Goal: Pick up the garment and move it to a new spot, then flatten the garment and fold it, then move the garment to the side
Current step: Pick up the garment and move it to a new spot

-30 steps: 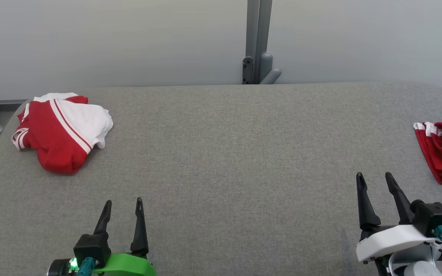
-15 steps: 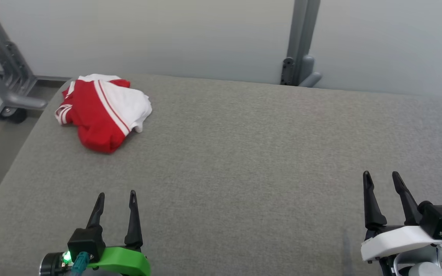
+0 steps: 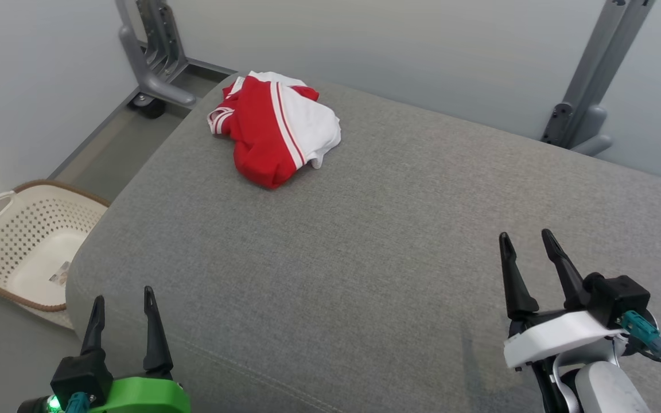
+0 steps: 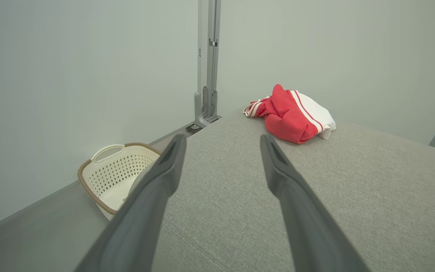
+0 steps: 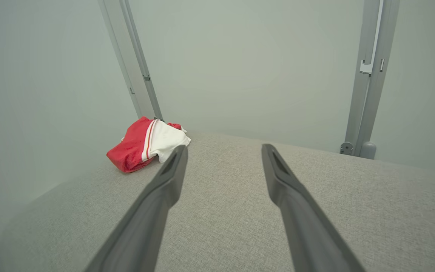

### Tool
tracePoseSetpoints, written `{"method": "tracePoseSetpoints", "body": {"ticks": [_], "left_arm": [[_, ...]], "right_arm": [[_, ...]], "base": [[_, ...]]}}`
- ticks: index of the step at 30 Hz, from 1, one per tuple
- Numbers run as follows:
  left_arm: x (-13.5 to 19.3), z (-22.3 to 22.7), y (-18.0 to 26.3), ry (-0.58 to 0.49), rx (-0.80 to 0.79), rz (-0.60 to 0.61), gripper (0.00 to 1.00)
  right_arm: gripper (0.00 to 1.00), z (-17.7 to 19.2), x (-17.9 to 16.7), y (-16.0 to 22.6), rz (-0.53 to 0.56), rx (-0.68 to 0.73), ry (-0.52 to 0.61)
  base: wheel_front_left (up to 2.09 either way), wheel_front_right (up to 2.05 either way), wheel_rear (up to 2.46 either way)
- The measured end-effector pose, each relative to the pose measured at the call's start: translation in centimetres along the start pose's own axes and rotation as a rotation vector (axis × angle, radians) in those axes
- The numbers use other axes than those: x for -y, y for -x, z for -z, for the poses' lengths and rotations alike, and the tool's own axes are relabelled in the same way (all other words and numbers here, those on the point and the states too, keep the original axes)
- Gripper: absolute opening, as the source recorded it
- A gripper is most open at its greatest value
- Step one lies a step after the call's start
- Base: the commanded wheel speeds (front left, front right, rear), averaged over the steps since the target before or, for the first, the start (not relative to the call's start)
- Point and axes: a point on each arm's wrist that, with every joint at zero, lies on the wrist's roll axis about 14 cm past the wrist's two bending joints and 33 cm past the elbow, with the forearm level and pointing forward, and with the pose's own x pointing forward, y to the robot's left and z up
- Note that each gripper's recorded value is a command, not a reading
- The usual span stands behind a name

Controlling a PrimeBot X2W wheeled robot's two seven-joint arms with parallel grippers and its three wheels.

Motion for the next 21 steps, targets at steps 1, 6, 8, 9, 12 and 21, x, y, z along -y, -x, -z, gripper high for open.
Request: {"method": "tracePoseSetpoints", "body": {"ticks": [1, 6, 8, 9, 12, 21], "left_arm": [[-0.5, -0.1, 0.2, -0.002, 0.001, -0.02, 1.0], [-1.7, 0.2, 1.0, -0.014, -0.013, -0.062, 1.0], [-1.7, 0.3, 1.1, -0.015, -0.017, -0.066, 1.0], [-1.7, 0.3, 1.1, -0.015, -0.018, -0.063, 1.0], [-1.1, 0.5, 1.1, -0.014, -0.024, -0.04, 1.0], [1.2, -2.3, -2.2, -0.063, 0.067, 0.096, 1.0]], "right_arm": [[1.0, 0.3, -0.6, -0.4, -0.018, -0.008, -0.005], [1.0, 1.7, -1.7, -1.5, -0.059, -0.037, -0.024], [1.0, 2.0, -1.8, -1.5, -0.061, -0.044, -0.027], [1.0, 2.1, -1.7, -1.5, -0.057, -0.045, -0.027], [1.0, 1.9, -0.8, -1.2, -0.032, -0.04, -0.023], [1.0, 1.8, 1.9, 1.3, 0.057, -0.042, -0.001]], "base": [[0.0, 0.0, 0.0], [0.0, 0.0, 0.0], [0.0, 0.0, 0.0], [0.0, 0.0, 0.0], [0.0, 0.0, 0.0], [0.0, 0.0, 0.0]]}}
